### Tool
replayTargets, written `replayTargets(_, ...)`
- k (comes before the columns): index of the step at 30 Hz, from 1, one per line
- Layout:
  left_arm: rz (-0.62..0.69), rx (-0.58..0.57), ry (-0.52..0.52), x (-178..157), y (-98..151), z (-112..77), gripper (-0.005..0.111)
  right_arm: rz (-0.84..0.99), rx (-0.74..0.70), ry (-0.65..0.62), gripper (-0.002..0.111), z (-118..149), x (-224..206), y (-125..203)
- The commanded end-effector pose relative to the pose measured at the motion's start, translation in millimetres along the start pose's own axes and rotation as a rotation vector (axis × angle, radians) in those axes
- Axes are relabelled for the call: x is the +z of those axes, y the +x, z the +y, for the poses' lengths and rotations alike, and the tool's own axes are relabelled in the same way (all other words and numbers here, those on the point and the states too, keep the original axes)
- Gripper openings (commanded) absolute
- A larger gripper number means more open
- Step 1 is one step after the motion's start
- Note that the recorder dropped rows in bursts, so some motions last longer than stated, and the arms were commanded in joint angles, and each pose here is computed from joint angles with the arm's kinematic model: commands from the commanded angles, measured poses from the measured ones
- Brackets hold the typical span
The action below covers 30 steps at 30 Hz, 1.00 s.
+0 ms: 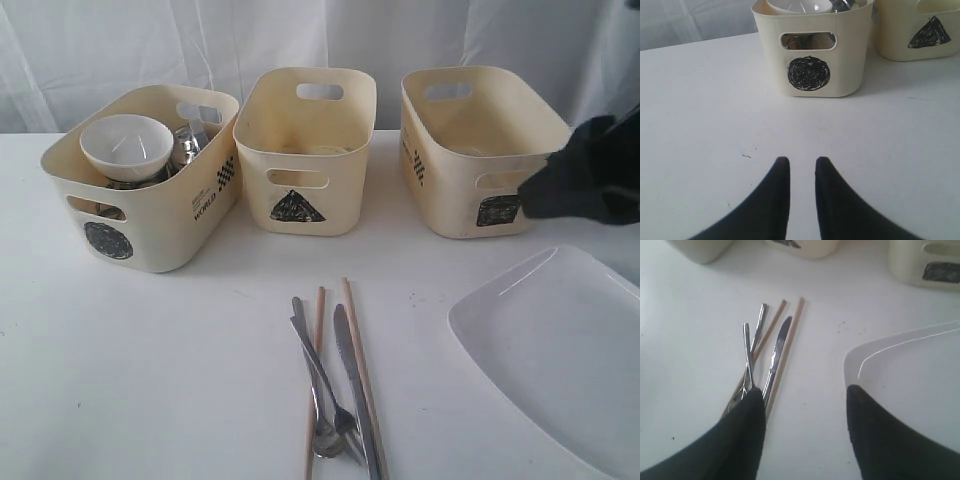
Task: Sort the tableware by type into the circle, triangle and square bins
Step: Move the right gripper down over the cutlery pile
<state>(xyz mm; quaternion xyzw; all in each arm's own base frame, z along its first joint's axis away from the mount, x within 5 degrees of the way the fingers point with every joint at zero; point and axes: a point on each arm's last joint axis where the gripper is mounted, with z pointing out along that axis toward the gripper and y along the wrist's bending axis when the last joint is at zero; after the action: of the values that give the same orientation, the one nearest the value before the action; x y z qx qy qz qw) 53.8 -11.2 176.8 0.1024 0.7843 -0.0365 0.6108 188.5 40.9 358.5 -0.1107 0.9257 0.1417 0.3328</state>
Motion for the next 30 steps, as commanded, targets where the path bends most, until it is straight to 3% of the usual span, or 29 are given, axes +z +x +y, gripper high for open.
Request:
replayTargets(1,0.003,-0.009,-0.001,0.0,1.4,0.0,0.025,0.045,-0.062,-0.032,0.047,10.1,27.0,2.3)
replayTargets(5,0.003,-0.009,-0.001,0.0,1.4,0.0,0.025,0.108,-0.121,-0.050,0.047,31.4,53.4,2.9)
replayTargets(14,0.003,-0.009,-0.001,0.0,1.4,0.0,0.025,0.336,-0.303,0.080,0.053,66.3,139.0,20.9)
replayTargets(21,0.003,-0.009,-0.001,0.0,1.4,0.0,0.025,0.298,-0.342,0.035,0.054,88.8,172.9,17.6)
replayTargets(30,0.003,-0.009,-0.001,0.0,1.4,0.0,0.025,0.314,-0.385,0.030,0.054,98.8,201.7,21.4)
